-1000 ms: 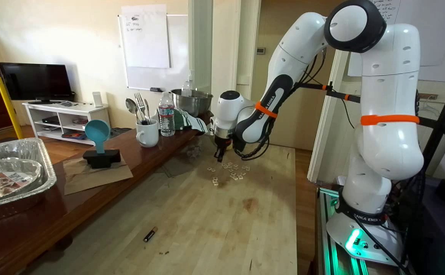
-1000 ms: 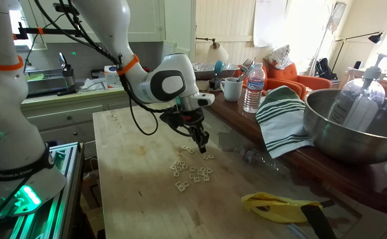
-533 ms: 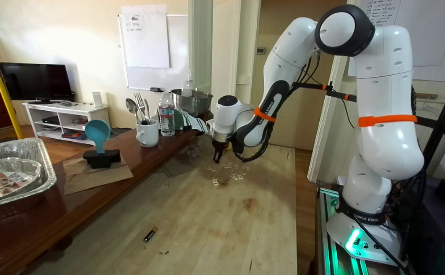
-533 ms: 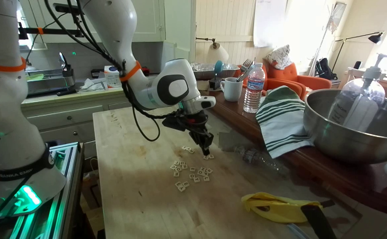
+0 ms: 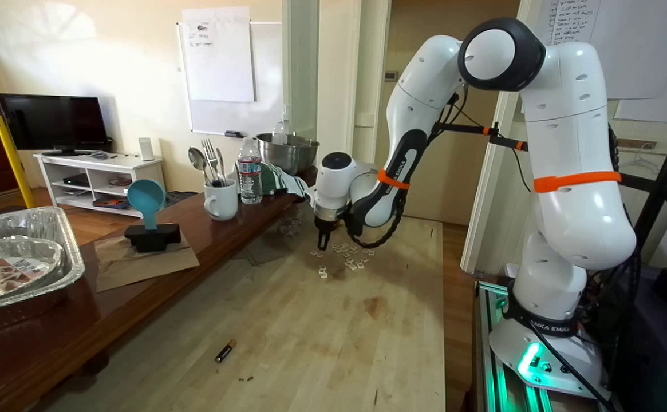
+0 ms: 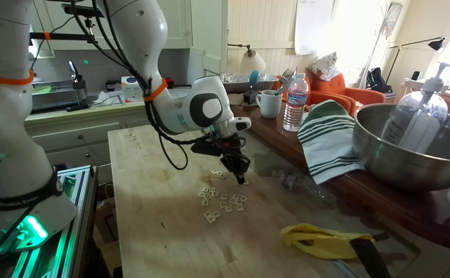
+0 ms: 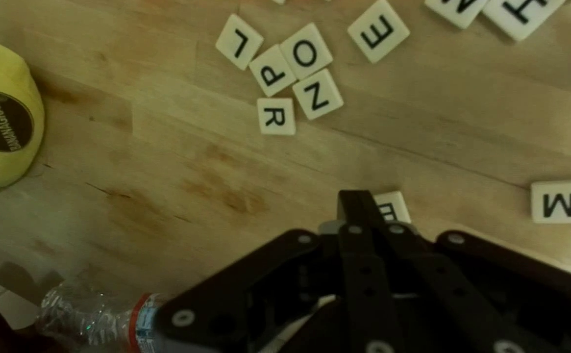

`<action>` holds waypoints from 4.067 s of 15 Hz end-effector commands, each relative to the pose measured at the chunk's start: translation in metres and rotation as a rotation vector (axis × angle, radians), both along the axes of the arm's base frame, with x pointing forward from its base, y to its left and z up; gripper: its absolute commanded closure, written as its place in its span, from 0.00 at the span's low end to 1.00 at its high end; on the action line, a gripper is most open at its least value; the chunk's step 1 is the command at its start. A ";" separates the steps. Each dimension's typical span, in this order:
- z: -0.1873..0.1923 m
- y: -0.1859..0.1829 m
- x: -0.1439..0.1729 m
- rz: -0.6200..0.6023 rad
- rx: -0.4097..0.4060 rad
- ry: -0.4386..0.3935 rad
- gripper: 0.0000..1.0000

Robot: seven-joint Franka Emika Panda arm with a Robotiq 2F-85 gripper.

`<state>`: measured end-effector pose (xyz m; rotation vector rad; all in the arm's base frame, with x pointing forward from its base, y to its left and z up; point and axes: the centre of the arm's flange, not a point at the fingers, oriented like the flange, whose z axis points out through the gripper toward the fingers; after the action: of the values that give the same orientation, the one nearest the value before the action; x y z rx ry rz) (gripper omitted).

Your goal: Spell the word tame using the tile letters

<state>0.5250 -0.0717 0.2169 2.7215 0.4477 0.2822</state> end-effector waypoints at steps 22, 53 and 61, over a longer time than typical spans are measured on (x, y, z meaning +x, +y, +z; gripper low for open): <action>-0.013 0.023 -0.012 0.076 0.081 0.143 1.00; -0.011 0.046 -0.016 -0.138 0.159 0.170 1.00; 0.017 0.044 -0.019 -0.159 0.166 0.109 1.00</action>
<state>0.5167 -0.0330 0.2187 2.9188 0.2842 0.1217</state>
